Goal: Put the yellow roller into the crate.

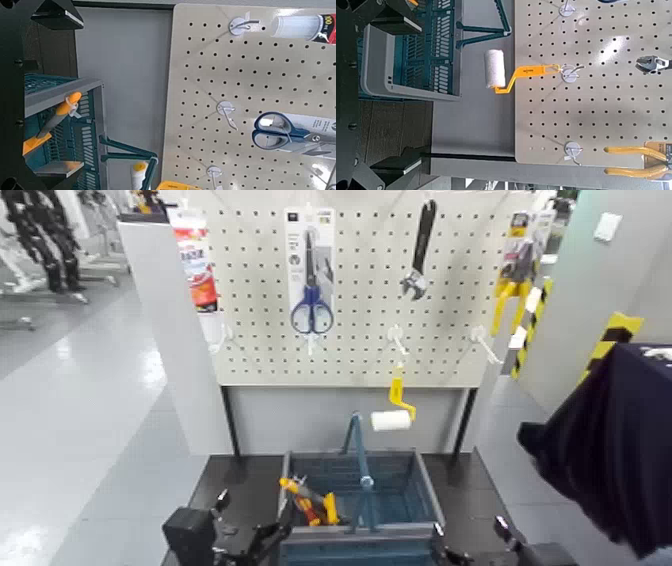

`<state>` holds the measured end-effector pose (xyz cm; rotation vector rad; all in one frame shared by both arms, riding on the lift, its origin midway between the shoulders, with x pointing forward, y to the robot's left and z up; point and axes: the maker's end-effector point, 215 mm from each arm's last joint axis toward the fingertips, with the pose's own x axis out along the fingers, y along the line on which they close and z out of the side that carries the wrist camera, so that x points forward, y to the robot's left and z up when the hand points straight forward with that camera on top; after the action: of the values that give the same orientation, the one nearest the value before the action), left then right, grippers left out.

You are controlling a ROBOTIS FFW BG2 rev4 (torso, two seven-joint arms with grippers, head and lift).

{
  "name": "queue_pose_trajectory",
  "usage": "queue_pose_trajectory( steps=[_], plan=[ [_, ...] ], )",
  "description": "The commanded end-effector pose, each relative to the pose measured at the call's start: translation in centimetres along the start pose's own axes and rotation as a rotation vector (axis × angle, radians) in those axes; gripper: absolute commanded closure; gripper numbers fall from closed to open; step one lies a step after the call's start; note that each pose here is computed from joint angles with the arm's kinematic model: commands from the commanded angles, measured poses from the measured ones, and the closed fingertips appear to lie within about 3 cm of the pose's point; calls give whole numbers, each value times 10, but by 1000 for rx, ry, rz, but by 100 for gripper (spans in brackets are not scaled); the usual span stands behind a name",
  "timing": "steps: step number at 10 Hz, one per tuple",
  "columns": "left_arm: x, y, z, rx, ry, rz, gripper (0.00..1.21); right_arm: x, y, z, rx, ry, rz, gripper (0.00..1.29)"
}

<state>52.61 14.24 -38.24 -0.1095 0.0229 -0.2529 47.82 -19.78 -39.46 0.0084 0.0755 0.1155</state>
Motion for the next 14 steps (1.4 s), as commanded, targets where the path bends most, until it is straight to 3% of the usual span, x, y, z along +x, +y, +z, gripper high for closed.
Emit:
queue_pose_trajectory(
  steps=[1,7,14],
  plan=[
    [0,1,0,0,-1,1,7,0,1,0,0,-2,2,14],
    [1,0,0,1,1,-2,11,15,-11,14,-23,-11,23,14],
    [4,-1,1,-7,3,4,17,78,-16,45,-60,-21,174,14]
  ],
)
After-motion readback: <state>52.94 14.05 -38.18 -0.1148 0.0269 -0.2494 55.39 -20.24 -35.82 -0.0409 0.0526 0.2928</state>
